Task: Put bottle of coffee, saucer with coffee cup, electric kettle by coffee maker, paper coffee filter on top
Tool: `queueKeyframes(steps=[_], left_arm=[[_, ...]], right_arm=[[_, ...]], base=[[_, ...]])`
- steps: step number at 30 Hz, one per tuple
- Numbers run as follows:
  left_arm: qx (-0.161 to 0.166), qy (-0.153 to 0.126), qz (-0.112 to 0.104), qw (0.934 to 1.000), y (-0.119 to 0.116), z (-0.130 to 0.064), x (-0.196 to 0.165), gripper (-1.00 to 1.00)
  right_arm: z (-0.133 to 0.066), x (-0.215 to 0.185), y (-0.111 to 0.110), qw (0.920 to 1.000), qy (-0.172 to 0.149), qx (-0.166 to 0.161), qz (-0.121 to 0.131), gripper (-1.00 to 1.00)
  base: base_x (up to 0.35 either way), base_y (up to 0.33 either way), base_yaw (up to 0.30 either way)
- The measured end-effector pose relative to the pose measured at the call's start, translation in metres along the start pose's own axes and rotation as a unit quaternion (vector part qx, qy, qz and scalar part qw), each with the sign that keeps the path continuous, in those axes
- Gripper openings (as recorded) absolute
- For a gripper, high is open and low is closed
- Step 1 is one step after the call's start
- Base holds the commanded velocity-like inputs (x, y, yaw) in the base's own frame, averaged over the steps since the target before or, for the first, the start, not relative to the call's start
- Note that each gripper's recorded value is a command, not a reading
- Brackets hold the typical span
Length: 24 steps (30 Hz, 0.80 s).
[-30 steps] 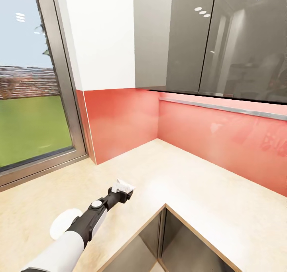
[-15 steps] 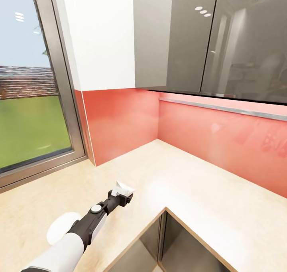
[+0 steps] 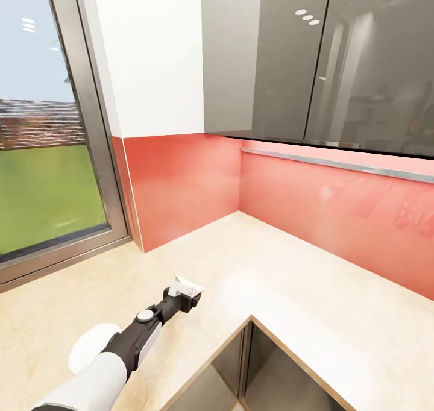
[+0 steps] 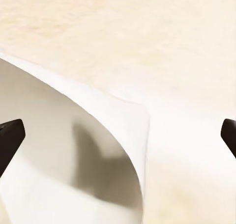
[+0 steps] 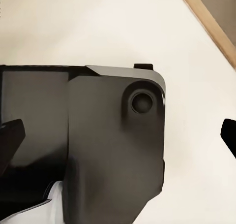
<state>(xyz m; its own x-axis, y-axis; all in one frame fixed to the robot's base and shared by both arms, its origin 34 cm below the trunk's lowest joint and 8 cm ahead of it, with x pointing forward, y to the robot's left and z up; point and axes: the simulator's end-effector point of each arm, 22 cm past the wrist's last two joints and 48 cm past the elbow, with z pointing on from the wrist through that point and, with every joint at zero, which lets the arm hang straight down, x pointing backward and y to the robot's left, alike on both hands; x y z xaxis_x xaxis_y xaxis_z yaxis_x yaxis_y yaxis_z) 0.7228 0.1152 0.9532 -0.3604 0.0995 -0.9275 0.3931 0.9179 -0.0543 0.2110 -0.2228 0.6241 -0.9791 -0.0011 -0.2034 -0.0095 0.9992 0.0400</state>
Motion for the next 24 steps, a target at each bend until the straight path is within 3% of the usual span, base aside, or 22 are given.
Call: queueKeyframes(steps=[6,24], left_arm=[[0.0,0.015,-0.002,0.9999,0.001,-0.002,0.016,1.0],[0.004,0.016,-0.001,0.9999,-0.004,-0.005,0.023,1.0]], right_arm=[[0.0,0.01,0.006,0.9999,0.011,-0.004,0.003,1.0],[0.0,0.003,0.01,1.0,0.003,-0.008,0.002,1.0]], base=[[0.0,0.0,0.0],[0.034,0.0,0.0]])
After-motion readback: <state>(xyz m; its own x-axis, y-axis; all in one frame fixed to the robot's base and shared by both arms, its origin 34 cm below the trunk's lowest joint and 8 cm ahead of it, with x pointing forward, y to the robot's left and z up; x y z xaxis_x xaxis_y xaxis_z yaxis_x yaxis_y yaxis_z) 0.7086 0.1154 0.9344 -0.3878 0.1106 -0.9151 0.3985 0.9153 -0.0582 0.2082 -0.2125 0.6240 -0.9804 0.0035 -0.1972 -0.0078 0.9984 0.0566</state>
